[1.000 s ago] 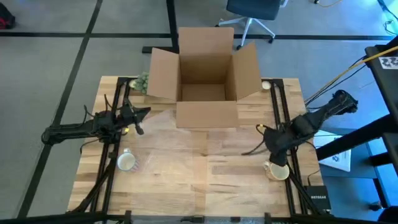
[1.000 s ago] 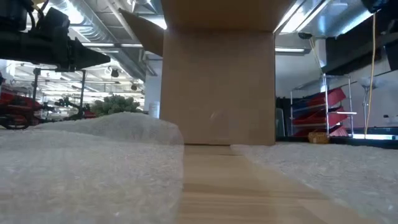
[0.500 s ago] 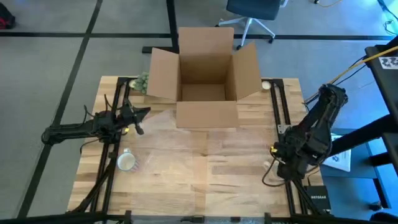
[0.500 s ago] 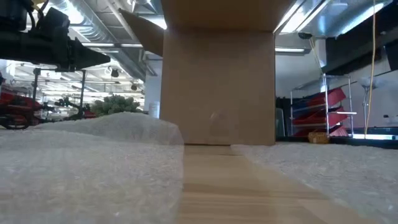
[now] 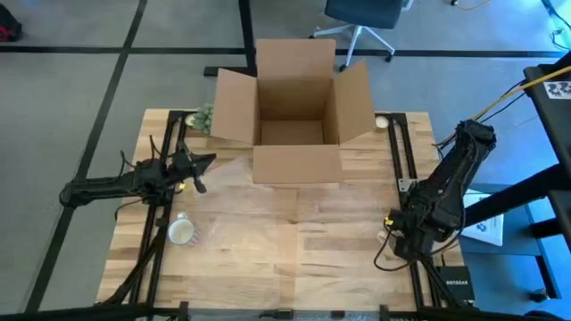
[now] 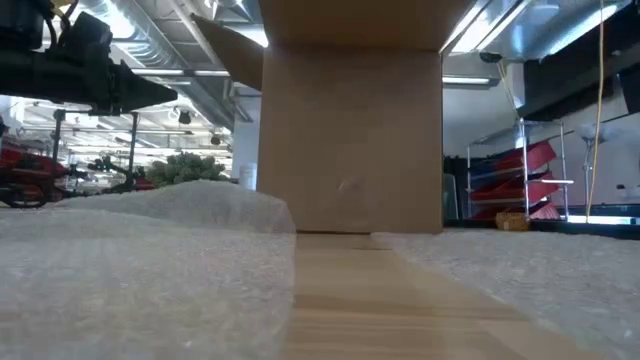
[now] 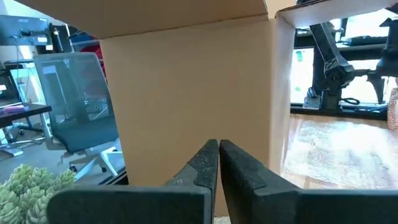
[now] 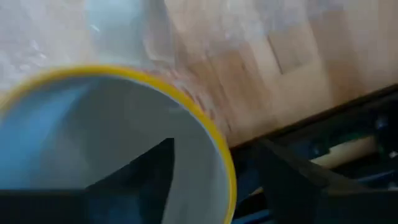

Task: Wrap mug
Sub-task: Wrap the orange mug with the bubble wrap

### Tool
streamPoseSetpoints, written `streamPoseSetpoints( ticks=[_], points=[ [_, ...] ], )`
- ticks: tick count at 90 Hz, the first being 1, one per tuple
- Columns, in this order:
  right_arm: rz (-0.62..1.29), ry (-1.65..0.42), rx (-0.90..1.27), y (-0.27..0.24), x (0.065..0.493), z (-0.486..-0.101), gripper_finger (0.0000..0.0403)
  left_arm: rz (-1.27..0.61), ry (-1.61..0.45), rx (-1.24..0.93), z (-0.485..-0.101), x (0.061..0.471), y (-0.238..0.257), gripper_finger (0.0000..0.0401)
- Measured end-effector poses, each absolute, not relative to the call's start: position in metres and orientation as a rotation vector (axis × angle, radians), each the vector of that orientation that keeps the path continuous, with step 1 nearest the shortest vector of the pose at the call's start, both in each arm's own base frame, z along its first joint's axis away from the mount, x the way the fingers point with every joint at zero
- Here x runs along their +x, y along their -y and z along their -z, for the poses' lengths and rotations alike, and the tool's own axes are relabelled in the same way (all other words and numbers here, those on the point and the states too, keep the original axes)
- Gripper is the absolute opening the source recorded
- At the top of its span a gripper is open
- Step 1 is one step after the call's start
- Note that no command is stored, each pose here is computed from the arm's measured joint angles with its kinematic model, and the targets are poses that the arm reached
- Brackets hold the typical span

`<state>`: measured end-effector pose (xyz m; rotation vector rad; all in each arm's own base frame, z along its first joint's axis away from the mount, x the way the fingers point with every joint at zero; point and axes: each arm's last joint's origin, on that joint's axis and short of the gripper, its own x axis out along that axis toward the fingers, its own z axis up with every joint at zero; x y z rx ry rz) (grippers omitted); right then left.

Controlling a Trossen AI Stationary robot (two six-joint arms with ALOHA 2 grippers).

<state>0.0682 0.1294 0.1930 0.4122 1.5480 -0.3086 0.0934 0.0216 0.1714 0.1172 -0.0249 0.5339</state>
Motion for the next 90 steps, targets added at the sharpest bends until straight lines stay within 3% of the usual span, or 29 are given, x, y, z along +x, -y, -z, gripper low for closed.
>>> streamPoseSetpoints(
  ticks=[11,16,51,90],
  points=[
    [0.311,-1.539,0.41,-0.129,0.068,-0.193,0.004,-0.534,0.025,0.117,-0.171,0.093,-0.022,0.0],
    [0.31,-1.539,0.402,-0.129,0.068,-0.194,0.0016,-0.534,0.026,0.117,-0.172,0.093,-0.022,0.0],
    [0.258,-1.386,0.421,-0.137,0.088,-0.254,0.0005,-0.534,0.025,0.117,-0.171,0.093,-0.022,0.0],
    [0.164,-1.393,0.175,-0.145,0.217,-0.235,0.0004,-0.533,0.027,0.11,-0.171,0.093,-0.022,0.0]
  ],
)
